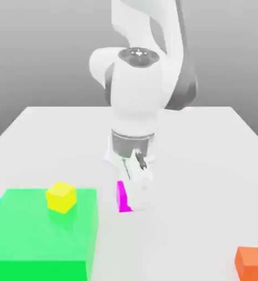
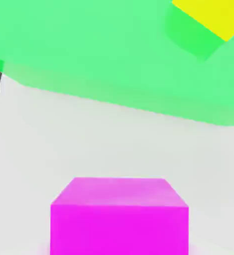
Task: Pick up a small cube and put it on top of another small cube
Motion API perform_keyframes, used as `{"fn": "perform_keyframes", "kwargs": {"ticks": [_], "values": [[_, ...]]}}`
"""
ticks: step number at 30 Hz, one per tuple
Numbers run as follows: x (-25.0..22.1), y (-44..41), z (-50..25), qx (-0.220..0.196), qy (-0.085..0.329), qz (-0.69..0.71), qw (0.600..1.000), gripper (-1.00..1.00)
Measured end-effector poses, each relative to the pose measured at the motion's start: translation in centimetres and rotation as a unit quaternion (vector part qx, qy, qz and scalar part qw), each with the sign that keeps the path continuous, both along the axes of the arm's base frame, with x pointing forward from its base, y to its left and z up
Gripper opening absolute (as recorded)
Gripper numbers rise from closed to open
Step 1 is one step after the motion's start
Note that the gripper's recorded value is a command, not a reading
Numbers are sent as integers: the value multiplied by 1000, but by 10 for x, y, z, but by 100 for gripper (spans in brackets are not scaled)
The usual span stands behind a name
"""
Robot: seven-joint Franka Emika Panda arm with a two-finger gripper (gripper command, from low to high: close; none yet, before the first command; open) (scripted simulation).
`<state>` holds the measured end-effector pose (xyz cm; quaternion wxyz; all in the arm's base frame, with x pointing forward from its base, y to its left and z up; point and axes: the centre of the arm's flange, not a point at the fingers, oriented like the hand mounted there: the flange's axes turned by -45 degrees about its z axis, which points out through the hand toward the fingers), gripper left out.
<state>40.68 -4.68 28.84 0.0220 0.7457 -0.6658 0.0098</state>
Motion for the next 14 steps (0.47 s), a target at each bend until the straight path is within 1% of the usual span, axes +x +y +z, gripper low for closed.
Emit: {"fn": "perform_keyframes", "kwargs": {"ticks": [5, 7, 10, 11, 14], "values": [[-27, -88, 42, 17, -7, -78, 997, -100], [-34, -104, 36, 20, -9, -92, 995, -100], [-36, -109, 1, 21, -10, -96, 995, -100], [-37, -108, -8, 22, -10, -97, 995, 100], [-37, -108, -8, 22, -10, -97, 995, 100]]}}
